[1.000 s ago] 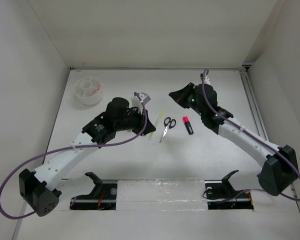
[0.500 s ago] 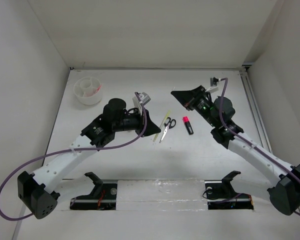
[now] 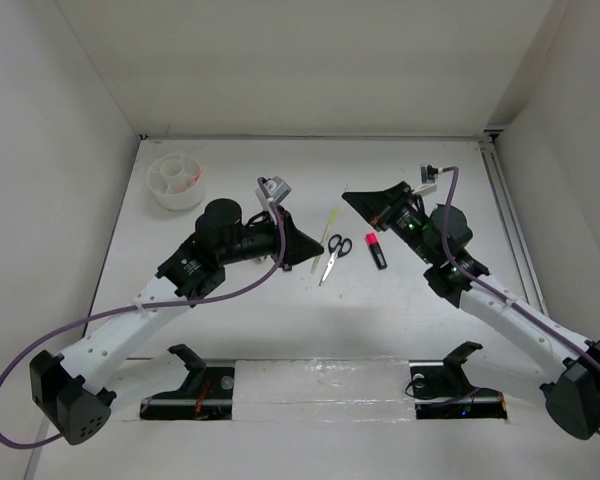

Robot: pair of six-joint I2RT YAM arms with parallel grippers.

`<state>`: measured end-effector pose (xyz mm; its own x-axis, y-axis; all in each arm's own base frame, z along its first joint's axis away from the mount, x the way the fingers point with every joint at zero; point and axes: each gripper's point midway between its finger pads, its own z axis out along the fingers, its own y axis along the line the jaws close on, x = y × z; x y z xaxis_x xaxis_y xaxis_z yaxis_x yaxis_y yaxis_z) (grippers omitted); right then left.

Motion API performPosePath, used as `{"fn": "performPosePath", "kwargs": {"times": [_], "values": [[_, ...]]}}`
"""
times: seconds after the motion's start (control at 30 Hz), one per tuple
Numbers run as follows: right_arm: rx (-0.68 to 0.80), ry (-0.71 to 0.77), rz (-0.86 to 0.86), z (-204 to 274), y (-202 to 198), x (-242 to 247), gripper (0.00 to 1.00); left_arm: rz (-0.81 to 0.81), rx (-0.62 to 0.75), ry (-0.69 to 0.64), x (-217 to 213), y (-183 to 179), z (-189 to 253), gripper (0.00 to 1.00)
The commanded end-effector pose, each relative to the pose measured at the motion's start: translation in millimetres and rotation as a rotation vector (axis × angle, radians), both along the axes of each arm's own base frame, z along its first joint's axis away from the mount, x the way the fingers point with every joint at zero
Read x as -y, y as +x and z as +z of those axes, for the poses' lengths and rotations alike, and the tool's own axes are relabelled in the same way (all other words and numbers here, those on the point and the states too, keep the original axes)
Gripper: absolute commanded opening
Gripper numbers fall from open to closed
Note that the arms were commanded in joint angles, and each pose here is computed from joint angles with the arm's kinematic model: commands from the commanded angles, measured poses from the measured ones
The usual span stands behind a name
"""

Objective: Sort the stationery into containers
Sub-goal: Close the pen cap on the pen.

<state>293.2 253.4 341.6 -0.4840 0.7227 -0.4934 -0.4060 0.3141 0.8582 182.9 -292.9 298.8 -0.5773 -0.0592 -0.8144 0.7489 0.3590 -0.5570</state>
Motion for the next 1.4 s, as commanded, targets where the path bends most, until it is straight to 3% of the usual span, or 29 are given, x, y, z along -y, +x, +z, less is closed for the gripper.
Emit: {"fn": "performPosePath", "kwargs": {"times": [0.0,1.37], "values": [[0.103,0.085,0.011,37,-14,3,0.0,-0.003,0.031,-0.059,5,4,17,0.0],[0.16,0.135,-0.037,55,-15,2,0.0,-0.014,-0.036,-0.06,16,10,-9,0.0]]}}
